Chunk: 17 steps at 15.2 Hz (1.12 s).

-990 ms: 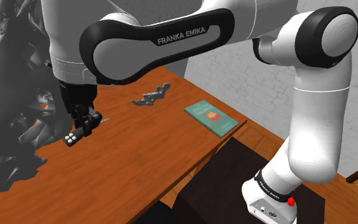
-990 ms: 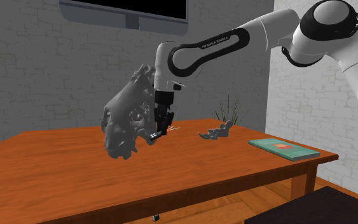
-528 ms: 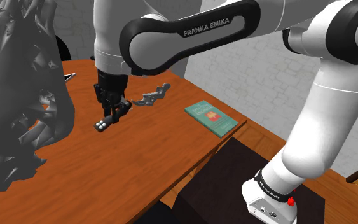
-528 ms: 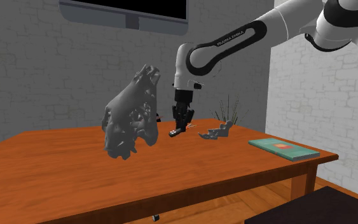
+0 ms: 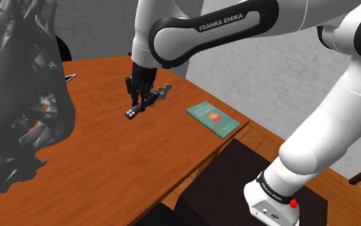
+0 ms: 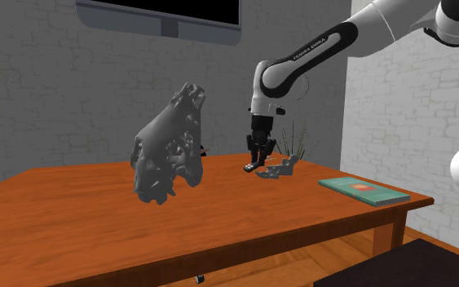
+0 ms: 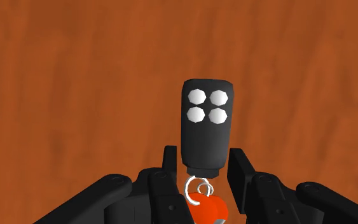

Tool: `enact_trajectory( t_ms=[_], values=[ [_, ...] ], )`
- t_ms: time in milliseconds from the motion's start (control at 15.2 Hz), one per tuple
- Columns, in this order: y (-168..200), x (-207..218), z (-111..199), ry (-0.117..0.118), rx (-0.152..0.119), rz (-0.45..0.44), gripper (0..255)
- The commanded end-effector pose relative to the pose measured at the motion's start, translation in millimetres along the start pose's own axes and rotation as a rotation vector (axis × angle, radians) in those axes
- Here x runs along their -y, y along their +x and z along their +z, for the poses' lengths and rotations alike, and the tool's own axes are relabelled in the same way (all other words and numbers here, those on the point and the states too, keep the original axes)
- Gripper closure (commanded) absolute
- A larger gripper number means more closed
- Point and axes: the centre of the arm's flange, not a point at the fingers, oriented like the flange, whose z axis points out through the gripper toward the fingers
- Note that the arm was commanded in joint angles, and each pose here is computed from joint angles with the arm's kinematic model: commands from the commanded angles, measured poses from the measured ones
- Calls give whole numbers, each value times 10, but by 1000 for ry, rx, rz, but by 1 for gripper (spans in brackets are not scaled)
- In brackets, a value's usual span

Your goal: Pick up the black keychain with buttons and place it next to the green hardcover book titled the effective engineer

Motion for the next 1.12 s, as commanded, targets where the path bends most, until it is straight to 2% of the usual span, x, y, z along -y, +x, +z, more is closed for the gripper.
enact_trajectory(
  t_ms=[0,1056],
  values=[
    [244,-68,-23,0,1,-2,255],
    [2336,-311,-180,0,1,-2,255]
  ],
)
